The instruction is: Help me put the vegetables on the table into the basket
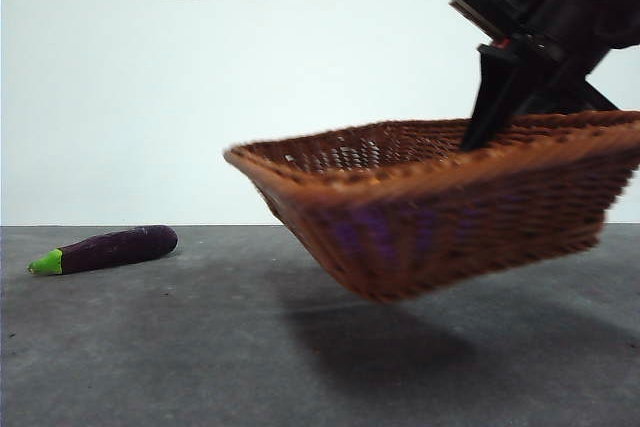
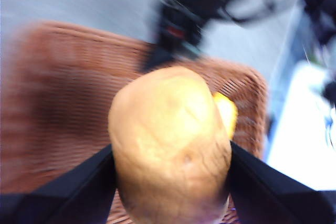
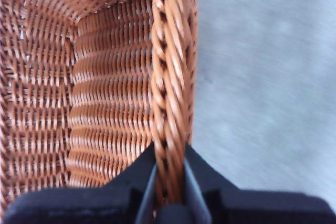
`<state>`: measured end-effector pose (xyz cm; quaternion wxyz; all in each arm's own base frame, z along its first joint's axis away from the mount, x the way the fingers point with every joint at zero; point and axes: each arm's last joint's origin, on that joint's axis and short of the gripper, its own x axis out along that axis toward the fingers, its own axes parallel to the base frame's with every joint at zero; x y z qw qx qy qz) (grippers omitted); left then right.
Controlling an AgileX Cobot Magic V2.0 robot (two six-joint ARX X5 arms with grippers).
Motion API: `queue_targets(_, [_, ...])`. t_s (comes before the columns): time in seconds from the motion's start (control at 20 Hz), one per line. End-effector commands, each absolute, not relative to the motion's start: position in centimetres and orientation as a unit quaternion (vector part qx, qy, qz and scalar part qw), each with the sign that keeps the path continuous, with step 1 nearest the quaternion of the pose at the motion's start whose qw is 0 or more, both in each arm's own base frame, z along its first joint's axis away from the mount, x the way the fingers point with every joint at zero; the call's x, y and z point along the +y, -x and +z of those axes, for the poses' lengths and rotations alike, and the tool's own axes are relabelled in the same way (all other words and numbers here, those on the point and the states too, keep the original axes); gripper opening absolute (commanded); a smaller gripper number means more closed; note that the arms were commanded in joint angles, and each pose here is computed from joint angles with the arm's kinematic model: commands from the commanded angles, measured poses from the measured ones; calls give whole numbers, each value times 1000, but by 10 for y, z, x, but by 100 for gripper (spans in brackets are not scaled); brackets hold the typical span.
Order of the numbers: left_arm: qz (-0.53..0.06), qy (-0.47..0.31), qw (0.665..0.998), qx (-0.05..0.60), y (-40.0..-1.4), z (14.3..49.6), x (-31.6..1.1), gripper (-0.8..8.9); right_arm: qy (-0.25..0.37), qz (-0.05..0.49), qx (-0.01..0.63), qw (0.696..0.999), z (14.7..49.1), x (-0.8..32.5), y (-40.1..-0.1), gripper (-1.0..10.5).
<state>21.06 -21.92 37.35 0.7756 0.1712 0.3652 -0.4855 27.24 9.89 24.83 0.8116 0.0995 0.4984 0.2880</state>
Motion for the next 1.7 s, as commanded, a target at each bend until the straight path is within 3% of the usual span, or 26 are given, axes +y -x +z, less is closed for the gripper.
queue_targets(0.05, [-492,-203,747,399,-221,347,-237,-6,-124,291,501,806,247,100,-273,-12])
queue_targets(0.6, [-494,-228,674,500,-252,262,-279,9,-119,303,495,805,247,100,-273,-12])
queue_targets(0.65, [-493,-228,673,502,-252,261,-279,107,-119,303,495,805,247,100,-273,-12])
queue_targets(0.75, [-491,-225,674,504,-252,261,-279,493,-118,304,495,806,247,100,-273,-12])
queue_targets(1.0, [-482,-216,679,509,-252,267,-272,507,-117,304,495,806,247,100,-273,-12])
queue_targets(1.15, [-485,-208,708,469,-244,299,-258,507,-117,304,496,805,247,100,-273,-12])
queue_targets(1.25, [-464,-193,754,423,-240,334,-233,507,-117,303,496,805,247,100,-273,-12])
queue_targets(1.35, [-381,-189,825,371,-239,372,-189,507,-119,305,497,804,247,100,-273,-12])
queue_targets(1.45, [-291,-180,873,348,-244,391,-147,507,-122,316,496,800,248,100,-272,-12])
queue_targets(1.55, [-224,-158,896,350,-261,396,-101,507,-123,319,494,800,249,100,-271,-12])
queue_targets(1.7, [-202,-141,897,368,-289,384,-60,507,-127,336,488,796,254,100,-268,-12])
